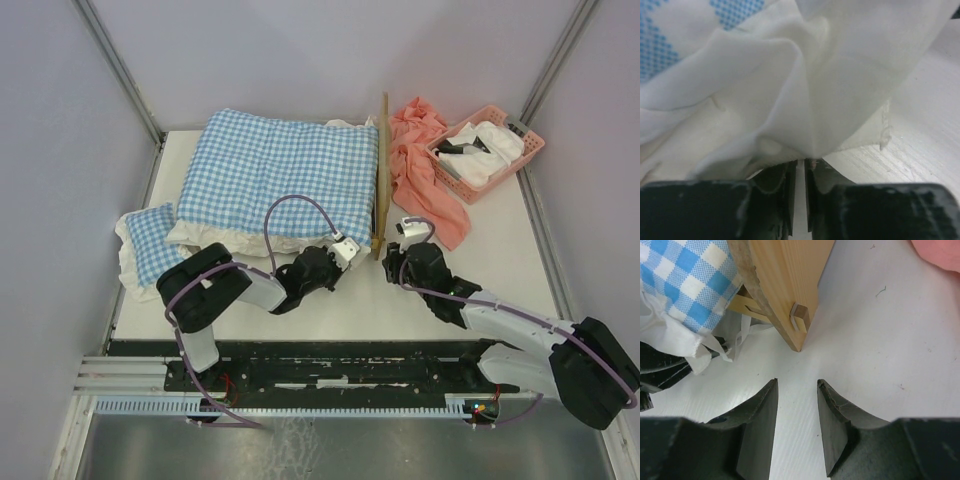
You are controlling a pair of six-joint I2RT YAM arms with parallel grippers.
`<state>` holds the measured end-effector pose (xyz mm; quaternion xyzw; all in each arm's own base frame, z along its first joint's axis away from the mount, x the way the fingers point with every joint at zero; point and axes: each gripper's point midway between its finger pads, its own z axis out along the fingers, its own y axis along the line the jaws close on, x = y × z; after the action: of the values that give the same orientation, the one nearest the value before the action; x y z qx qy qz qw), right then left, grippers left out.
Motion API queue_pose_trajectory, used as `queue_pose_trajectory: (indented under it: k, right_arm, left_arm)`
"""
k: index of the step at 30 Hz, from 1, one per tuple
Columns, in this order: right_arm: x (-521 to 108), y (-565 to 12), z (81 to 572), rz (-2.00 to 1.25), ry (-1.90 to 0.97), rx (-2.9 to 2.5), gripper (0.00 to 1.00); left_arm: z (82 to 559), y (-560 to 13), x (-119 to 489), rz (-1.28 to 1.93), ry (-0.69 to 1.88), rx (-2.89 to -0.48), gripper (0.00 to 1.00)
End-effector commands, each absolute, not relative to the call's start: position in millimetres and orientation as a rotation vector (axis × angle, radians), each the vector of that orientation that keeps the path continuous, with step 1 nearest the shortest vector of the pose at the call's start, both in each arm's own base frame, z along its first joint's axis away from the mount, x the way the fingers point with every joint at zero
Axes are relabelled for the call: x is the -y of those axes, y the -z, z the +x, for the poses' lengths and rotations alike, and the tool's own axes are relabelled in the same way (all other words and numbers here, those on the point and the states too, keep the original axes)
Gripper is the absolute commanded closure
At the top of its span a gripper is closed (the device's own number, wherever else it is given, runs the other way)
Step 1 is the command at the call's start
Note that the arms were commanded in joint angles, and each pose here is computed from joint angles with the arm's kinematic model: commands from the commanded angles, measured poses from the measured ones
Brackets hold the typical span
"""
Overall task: Set up the pet bed
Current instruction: Tie the ropes to the bed frame.
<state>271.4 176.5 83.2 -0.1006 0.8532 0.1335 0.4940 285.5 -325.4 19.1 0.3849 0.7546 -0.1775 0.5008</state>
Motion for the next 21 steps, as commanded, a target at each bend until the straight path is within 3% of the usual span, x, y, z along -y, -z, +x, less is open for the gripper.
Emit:
queue_pose_trajectory:
  k: [1, 3, 11, 21]
  right_arm:
    - [-170, -91, 274, -0.222, -0.303, -2.037, 0.54]
    - [-170, -92, 274, -0.23, -0.301, -2.031, 0.54]
    - [-196, -114, 275, -0.494, -0.366, -1.925, 0.54]
    - [-254, -127, 248, -1.093, -0.555, -1.64, 0.52]
  left_arm:
    - [284, -6, 316, 0.966, 0.379, -1.859, 0.93]
    - [280, -8, 314, 0.954, 0.393, -1.861, 0.97]
    - [274, -34, 306, 0.742, 0.488, -1.86, 0.97]
    - [258, -59, 310, 0.617, 0.671, -1.83, 0.97]
